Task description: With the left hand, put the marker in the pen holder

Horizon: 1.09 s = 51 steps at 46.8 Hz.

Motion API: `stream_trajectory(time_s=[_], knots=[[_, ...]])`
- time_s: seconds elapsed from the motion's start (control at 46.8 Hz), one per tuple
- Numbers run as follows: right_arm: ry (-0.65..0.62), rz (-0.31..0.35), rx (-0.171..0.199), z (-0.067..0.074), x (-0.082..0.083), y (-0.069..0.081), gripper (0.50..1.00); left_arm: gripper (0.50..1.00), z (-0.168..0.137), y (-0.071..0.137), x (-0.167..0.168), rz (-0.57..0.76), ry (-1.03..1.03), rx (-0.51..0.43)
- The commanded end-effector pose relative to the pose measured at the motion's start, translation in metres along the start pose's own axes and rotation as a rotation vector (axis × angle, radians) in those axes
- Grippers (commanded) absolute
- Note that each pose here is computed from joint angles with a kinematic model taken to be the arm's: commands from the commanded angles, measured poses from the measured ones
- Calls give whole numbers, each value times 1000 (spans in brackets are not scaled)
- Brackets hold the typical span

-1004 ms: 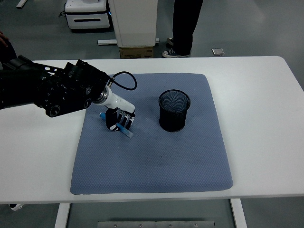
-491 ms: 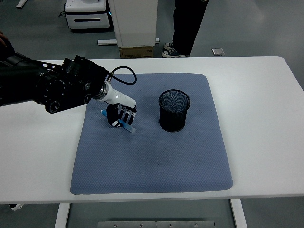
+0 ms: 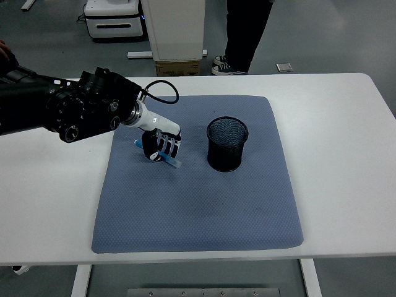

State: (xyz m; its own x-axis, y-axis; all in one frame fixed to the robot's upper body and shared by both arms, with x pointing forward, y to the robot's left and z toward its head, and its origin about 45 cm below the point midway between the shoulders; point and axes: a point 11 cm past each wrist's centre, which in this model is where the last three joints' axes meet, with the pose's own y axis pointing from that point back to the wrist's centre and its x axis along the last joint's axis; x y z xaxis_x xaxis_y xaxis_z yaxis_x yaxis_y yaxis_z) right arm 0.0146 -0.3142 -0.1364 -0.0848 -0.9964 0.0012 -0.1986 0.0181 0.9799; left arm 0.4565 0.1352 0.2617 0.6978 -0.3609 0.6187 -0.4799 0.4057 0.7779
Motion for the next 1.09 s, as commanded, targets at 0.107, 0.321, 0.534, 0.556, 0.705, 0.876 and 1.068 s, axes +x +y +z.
stream_trajectory(time_s=[0.107, 0.321, 0.534, 0.556, 0.705, 0.876, 1.068], knots=[[0, 0, 0, 0, 0, 0, 1000, 500, 2, 1, 4, 16, 7, -8], [0, 0, 0, 0, 0, 0, 1000, 500, 4, 2, 11, 36, 26, -18], [0, 0, 0, 0, 0, 0, 1000, 500, 8, 6, 19, 62, 71, -40], [0, 0, 0, 0, 0, 0, 1000, 500, 9, 6, 21, 68, 74, -44], [0, 0, 0, 0, 0, 0, 1000, 500, 16, 11, 32, 95, 91, -67], [0, 0, 0, 0, 0, 0, 1000, 500, 20, 17, 42, 118, 112, -81], [1, 0, 0, 0, 0, 0, 1000, 500, 24, 25, 55, 141, 122, -92]])
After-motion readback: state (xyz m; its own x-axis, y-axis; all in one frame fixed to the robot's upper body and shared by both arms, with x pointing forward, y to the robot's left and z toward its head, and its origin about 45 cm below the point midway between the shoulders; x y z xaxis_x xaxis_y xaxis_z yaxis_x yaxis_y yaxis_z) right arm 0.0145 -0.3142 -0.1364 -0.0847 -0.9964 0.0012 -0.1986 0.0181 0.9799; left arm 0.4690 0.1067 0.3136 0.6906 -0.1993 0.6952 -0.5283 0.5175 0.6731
